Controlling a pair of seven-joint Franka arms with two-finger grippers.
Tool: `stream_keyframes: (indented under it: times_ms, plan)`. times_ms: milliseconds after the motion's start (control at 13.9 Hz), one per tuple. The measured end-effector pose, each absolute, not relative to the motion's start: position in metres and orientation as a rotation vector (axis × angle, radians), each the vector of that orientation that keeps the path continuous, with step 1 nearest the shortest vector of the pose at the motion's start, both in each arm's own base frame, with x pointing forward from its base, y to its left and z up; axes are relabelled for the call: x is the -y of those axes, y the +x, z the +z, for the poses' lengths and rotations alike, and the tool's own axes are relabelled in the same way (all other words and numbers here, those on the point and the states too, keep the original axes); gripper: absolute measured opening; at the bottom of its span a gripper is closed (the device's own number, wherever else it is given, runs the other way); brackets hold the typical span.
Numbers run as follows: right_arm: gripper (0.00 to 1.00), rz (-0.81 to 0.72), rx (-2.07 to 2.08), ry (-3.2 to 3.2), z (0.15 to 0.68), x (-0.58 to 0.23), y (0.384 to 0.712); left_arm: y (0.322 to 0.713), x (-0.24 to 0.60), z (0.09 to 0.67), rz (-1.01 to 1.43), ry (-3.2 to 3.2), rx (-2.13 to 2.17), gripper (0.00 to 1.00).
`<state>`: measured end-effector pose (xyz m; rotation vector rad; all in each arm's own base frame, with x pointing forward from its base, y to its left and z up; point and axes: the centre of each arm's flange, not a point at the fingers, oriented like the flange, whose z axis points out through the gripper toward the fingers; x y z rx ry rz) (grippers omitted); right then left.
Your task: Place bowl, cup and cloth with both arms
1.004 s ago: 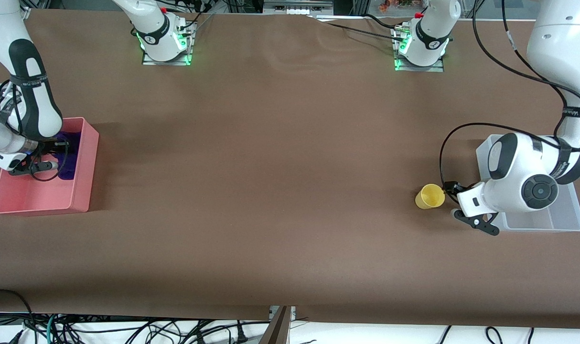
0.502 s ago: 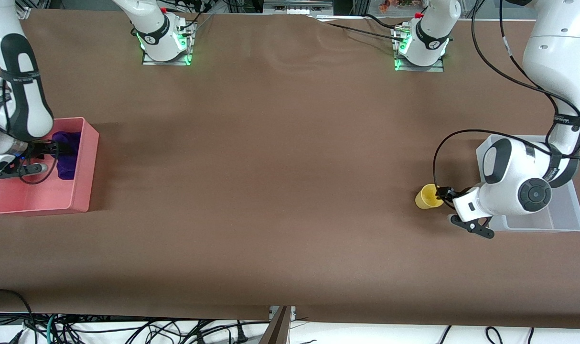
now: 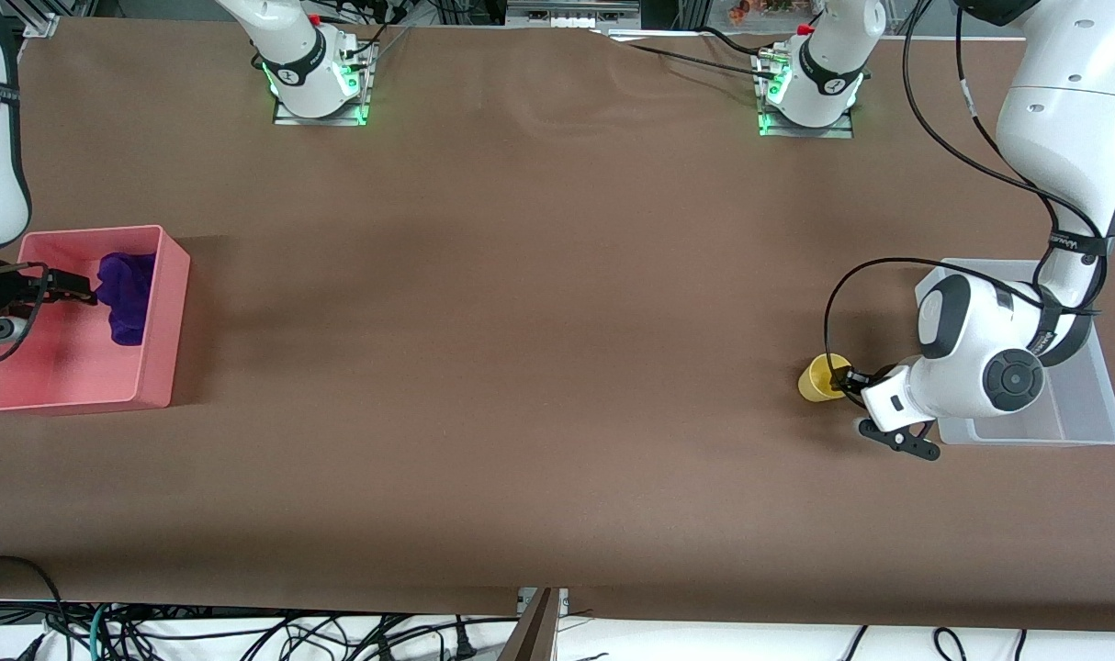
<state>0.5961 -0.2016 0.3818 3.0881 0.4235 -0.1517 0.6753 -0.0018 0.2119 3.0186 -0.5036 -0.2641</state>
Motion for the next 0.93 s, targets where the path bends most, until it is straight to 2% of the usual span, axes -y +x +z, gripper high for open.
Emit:
stream_keyframes:
  times_ms: [287,430,646,933]
  plan:
    - [1.0,-0.141,-0.337,3.131,0.408,0.141,0.604,0.675,0.002,0.208,-0.273,3.015,0.502,0.23]
    - [1.0,-0.143,-0.249,3.154,0.426,0.097,0.606,0.675,0.005,0.21,-0.272,3.007,0.499,0.07]
    - [1.0,-0.134,-0.189,3.17,0.467,0.041,0.598,0.675,0.007,0.211,-0.272,3.005,0.503,0.06]
    - [1.0,-0.074,-0.202,3.17,0.522,0.031,0.589,0.669,0.0,0.223,-0.39,2.998,0.491,0.05]
